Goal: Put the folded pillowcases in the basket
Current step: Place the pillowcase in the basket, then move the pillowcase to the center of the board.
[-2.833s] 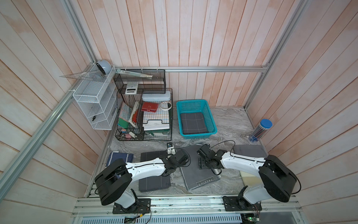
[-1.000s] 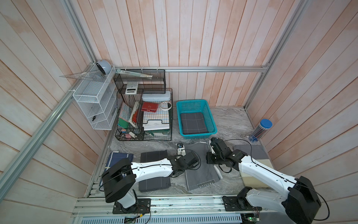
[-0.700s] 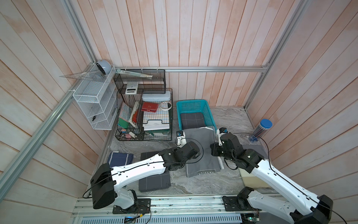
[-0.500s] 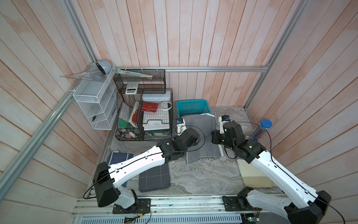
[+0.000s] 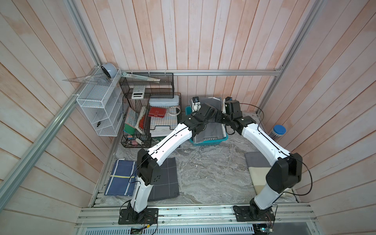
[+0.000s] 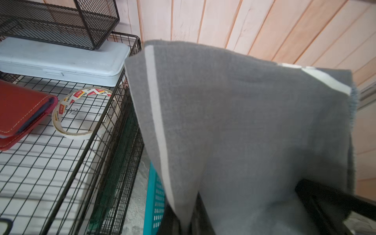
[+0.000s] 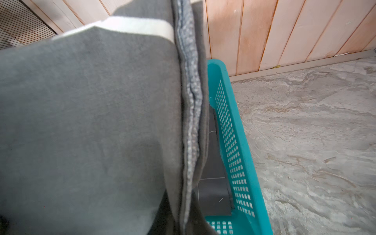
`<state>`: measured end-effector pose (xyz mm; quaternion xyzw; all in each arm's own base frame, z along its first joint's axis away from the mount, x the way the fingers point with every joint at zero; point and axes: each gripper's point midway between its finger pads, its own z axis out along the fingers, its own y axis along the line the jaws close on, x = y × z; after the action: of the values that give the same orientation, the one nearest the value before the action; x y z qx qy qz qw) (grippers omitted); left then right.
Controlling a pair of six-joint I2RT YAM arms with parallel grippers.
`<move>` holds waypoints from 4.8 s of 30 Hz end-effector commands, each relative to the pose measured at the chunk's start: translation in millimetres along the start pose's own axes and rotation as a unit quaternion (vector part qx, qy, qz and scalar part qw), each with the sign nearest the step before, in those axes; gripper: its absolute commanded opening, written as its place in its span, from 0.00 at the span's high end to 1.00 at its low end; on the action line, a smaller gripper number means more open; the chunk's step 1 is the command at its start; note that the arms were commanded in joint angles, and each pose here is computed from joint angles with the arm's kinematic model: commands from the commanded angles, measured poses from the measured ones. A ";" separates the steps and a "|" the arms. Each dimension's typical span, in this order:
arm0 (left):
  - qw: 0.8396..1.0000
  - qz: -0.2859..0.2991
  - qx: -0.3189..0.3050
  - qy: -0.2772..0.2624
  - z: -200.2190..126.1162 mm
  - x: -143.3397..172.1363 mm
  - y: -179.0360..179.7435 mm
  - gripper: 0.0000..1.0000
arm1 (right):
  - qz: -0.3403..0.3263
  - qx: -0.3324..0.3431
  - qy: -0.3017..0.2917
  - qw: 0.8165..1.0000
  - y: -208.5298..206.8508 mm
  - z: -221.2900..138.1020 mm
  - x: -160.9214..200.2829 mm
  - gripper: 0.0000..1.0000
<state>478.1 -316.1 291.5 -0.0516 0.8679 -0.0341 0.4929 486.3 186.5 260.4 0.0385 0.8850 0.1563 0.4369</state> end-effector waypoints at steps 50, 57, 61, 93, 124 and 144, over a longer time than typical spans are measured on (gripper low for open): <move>0.995 0.046 -0.017 0.091 167.1 92.9 10.6 0.71 | -0.002 0.094 0.147 0.985 -71.2 160.6 64.3 0.84; 0.996 0.040 0.010 0.075 136.9 61.5 0.4 0.46 | -0.004 0.079 0.128 0.989 -60.6 141.9 42.9 0.52; 0.998 0.037 0.028 0.050 103.8 32.4 -8.7 0.46 | -0.002 0.068 0.116 0.991 -51.4 122.7 30.4 0.51; 0.967 -0.214 0.104 0.088 -118.7 248.7 185.6 0.13 | 0.155 0.163 0.121 0.967 -180.1 -117.5 226.0 0.35; 0.988 -0.130 0.068 0.041 -128.1 225.3 204.4 0.00 | 0.255 0.159 0.281 0.911 -209.9 -68.3 287.9 0.14; 0.987 -0.124 0.066 0.079 -123.1 224.3 186.5 0.00 | 0.133 0.202 0.218 0.945 -177.4 -81.8 248.9 0.16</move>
<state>247.3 -155.6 133.9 -0.1265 0.8871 -0.1543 0.4162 283.8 74.7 68.0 0.1990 0.9578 0.0681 0.1960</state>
